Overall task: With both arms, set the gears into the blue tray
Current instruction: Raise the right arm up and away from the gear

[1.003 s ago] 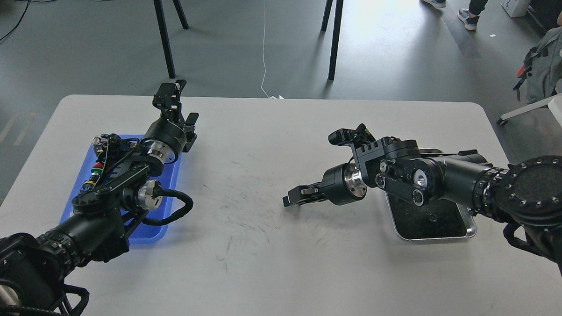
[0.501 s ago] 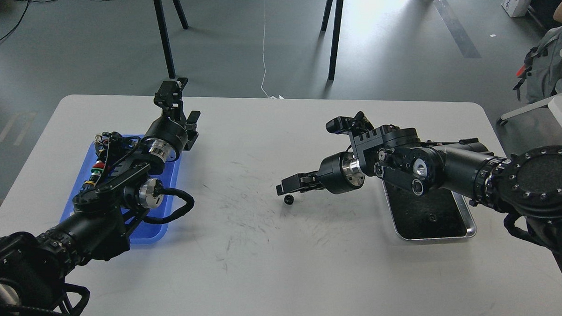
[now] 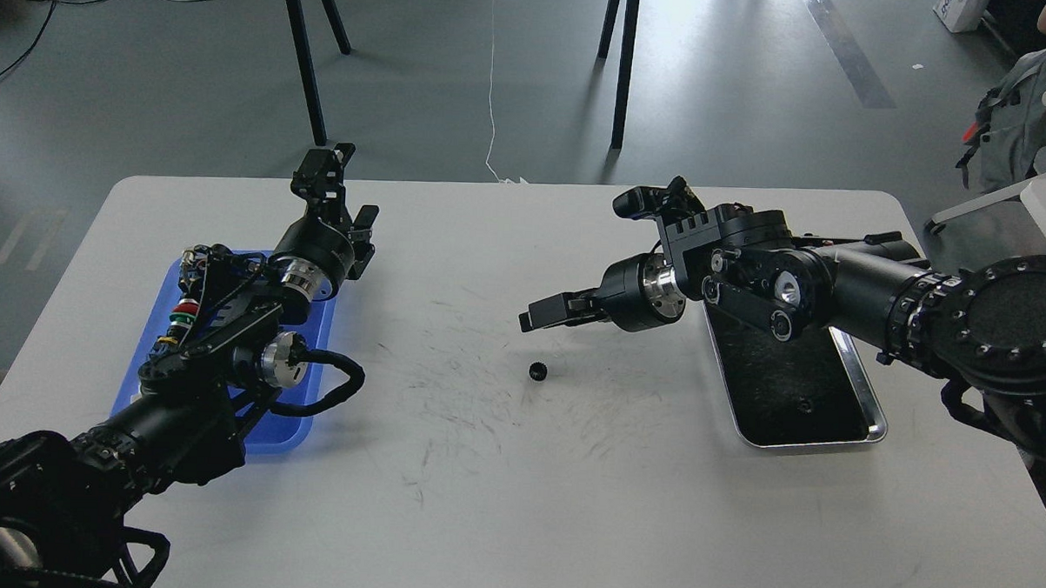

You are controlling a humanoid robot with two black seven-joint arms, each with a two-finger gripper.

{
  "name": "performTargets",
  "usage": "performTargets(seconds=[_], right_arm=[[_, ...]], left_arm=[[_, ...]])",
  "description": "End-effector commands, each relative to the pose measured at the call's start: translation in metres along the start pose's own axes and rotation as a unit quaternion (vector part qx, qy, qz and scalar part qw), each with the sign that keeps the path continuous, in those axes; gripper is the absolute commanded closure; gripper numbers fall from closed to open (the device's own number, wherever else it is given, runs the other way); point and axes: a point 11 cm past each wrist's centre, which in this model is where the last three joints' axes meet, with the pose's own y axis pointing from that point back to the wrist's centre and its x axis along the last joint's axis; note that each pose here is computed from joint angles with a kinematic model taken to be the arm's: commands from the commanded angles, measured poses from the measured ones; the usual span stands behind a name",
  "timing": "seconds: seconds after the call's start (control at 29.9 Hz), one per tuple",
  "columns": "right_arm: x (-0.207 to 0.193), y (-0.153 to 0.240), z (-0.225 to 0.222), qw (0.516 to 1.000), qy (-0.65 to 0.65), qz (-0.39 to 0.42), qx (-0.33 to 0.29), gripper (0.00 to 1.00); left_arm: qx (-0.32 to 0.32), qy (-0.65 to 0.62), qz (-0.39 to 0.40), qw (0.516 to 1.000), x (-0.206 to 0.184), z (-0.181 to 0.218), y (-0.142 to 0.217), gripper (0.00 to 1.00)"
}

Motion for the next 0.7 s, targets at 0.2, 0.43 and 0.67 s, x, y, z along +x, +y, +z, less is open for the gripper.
performTargets(seconds=[0.2,0.43,0.67], right_arm=[[0.045,0.051,0.055,0.987,-0.077,0.137,-0.032,0.04],[0.051,0.073,0.078,0.98,-0.095,0.167,-0.051,0.04],[0.062,0.102,0.104,0.959,-0.141,0.238,-0.063,0.03]], left_arm=[[-0.004,0.001,-0.01,1.0,-0.007,0.004,-0.004,0.02],[0.002,-0.019,-0.032,0.999,-0.019,0.004,-0.007,0.02],[0.001,-0.019,-0.035,0.999,-0.021,0.004,-0.007,0.02]])
